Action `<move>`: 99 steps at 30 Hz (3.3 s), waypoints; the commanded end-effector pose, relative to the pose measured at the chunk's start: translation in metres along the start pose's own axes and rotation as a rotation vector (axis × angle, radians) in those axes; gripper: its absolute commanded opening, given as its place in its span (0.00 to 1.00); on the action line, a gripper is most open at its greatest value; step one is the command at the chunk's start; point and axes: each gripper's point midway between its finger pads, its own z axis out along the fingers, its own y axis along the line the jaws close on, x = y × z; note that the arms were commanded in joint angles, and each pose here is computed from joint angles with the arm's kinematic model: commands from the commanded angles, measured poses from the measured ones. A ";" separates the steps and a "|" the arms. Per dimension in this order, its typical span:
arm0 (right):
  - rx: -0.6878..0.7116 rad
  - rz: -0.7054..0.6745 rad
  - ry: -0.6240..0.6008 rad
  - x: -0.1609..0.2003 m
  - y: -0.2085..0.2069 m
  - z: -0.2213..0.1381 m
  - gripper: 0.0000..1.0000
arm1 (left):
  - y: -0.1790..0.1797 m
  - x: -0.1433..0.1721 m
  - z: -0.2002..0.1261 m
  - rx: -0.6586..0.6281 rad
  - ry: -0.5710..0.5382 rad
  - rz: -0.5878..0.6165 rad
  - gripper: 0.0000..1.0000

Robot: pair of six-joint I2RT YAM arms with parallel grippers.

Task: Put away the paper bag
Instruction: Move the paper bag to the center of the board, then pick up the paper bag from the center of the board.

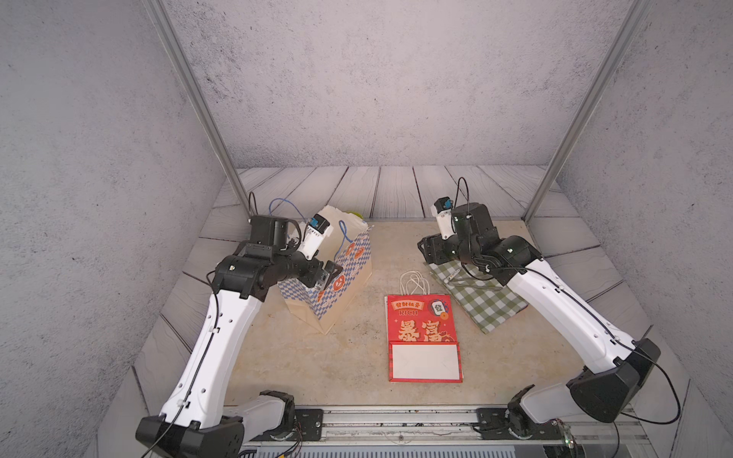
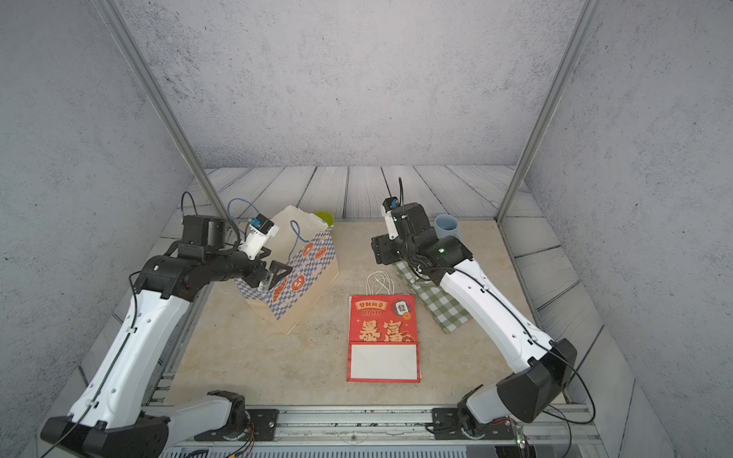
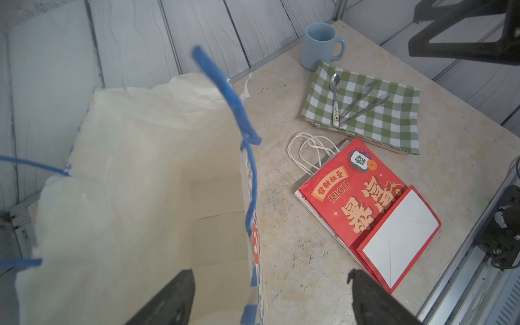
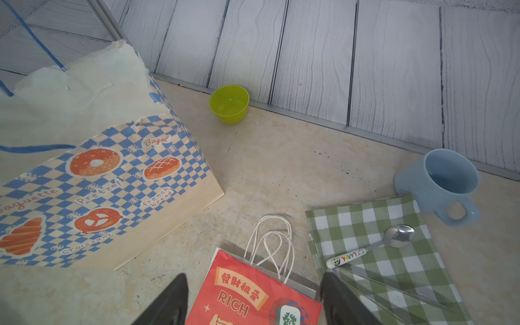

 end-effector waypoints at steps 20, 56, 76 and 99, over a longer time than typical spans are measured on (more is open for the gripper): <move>0.073 0.013 -0.007 0.013 -0.017 -0.022 0.75 | 0.031 -0.001 0.075 -0.039 0.252 0.110 0.72; -0.679 -0.386 -0.171 0.028 0.093 0.040 0.84 | -0.023 0.026 0.045 0.115 0.069 0.664 0.00; -0.721 -0.475 -0.264 0.058 0.099 0.096 0.74 | -0.030 0.028 0.058 0.149 0.072 0.668 0.00; -0.774 -0.490 -0.281 0.065 0.106 0.103 0.14 | -0.014 0.025 0.072 0.067 0.111 0.649 0.28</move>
